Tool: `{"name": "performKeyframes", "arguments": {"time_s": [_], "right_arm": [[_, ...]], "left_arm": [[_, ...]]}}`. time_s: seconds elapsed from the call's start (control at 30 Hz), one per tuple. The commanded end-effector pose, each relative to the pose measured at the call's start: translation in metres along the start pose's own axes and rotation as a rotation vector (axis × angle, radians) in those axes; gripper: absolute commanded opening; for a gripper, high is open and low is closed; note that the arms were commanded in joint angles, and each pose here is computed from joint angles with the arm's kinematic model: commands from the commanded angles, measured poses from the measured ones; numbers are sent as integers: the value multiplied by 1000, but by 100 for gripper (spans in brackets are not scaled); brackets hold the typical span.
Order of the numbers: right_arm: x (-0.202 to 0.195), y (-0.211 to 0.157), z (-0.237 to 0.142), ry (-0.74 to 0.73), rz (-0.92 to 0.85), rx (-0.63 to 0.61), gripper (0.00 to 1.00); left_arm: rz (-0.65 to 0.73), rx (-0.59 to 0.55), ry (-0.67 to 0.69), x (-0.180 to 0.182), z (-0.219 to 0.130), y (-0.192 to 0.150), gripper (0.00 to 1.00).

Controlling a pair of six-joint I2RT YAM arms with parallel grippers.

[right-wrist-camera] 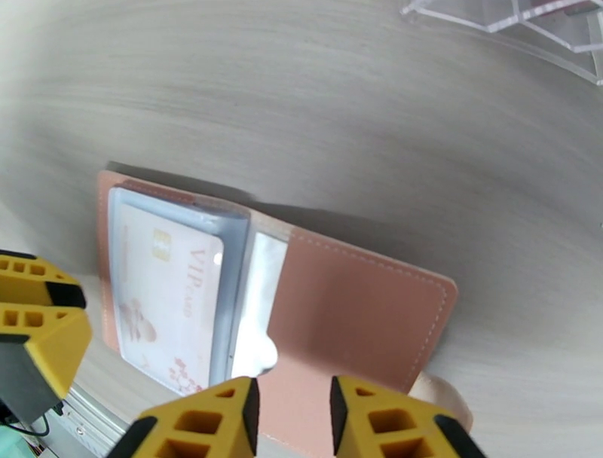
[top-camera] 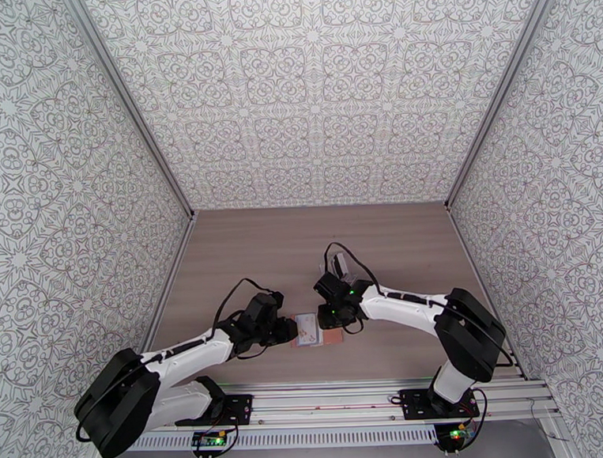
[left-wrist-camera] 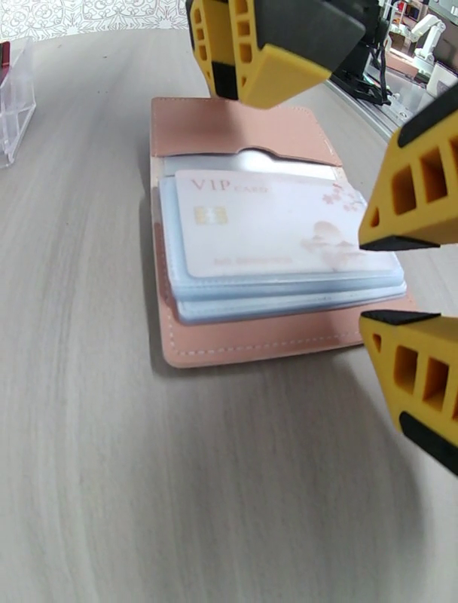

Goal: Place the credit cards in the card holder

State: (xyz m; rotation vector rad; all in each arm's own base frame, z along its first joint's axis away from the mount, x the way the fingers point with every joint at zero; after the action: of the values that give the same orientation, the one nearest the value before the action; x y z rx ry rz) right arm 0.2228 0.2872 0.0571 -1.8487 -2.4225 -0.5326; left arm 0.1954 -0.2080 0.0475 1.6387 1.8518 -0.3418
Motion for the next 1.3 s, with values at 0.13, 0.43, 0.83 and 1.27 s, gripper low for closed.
{"name": "performKeyframes", "arguments": {"time_s": [0.13, 0.43, 0.83, 1.27], "right_arm": [[-7, -7, 10, -29, -4, 18, 29], [-7, -8, 11, -22, 3, 10, 26], [-6, -10, 18, -11, 12, 21, 17], [3, -8, 11, 40, 17, 10, 15]], "left_arm": [[16, -26, 11, -1, -9, 6, 32], [20, -44, 2, -5, -17, 8, 32], [26, -46, -31, -16, -16, 10, 33], [31, -28, -36, -20, -5, 7, 33]]}}
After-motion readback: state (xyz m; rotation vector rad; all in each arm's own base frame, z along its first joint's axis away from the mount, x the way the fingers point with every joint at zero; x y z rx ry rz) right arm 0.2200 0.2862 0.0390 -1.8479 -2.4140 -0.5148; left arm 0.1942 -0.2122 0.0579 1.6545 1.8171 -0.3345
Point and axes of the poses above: each hand's point on the last joint's axis, 136 mm out from that joint toward the fingers, its own z axis out along the fingers, its own x axis along the line the jaws close on, y = z × x, the point moved 1 cm from there along -z, back along the fingers, and after that the axes turned 3 degrees about -z, right-handed, at the moved point
